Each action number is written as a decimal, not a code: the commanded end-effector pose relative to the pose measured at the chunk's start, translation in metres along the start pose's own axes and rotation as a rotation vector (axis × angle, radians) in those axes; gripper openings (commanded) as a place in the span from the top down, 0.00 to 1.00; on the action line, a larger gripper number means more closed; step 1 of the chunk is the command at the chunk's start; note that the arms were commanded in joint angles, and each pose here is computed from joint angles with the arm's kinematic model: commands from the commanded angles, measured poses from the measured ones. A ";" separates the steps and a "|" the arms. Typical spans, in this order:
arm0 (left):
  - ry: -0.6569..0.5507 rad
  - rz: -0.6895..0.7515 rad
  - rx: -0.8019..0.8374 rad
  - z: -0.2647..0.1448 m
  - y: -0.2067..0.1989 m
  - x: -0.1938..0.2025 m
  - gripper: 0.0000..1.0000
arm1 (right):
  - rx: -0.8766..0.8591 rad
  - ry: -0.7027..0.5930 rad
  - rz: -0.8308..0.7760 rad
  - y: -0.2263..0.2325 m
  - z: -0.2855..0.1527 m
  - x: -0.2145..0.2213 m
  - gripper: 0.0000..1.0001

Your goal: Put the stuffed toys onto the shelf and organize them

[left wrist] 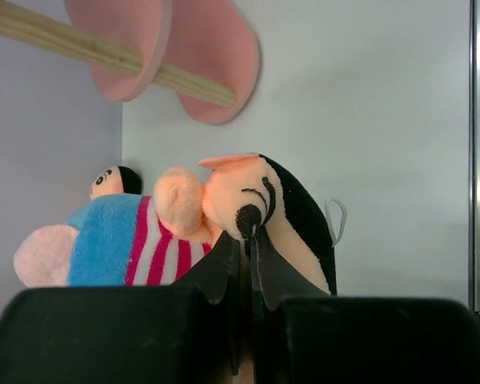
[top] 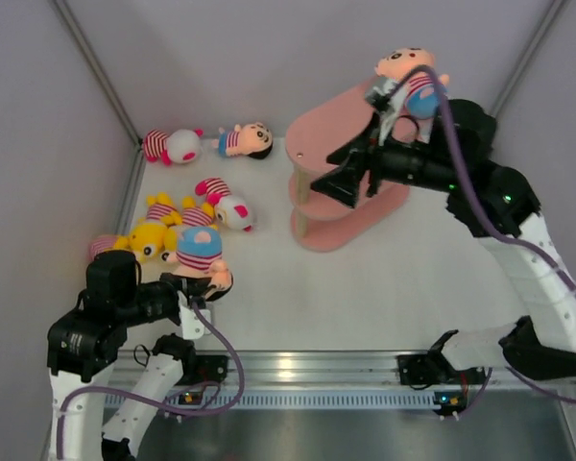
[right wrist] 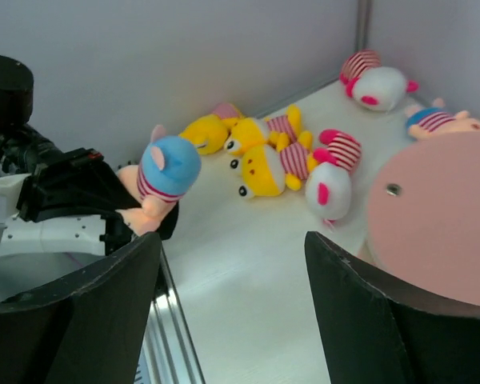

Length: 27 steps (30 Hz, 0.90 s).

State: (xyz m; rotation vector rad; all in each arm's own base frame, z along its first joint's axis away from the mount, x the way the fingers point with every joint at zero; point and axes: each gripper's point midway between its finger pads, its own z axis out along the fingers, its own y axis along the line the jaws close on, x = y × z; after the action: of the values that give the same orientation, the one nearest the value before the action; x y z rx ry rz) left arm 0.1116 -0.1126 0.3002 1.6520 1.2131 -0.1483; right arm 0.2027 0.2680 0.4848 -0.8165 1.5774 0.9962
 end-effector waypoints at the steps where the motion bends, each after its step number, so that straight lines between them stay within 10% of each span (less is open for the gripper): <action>1: -0.006 0.040 0.184 0.005 -0.048 0.012 0.97 | -0.067 0.132 0.015 0.015 0.059 0.026 0.26; 8: -0.001 0.099 0.228 0.014 -0.054 0.024 0.97 | -0.319 0.320 0.002 0.069 0.169 0.080 0.15; 19: -0.002 0.110 0.272 0.022 -0.057 0.032 0.98 | -0.465 0.449 0.091 0.094 0.213 0.150 0.16; 27: 0.022 0.120 0.270 0.020 -0.050 0.034 0.98 | -0.501 0.573 0.132 0.105 0.216 0.194 0.82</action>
State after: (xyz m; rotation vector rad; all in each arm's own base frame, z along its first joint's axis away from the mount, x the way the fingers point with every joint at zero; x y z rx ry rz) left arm 0.1228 -0.1122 0.2490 1.9055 1.0993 -0.1268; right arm 0.1806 0.5001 0.3004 -1.3794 1.9033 1.3065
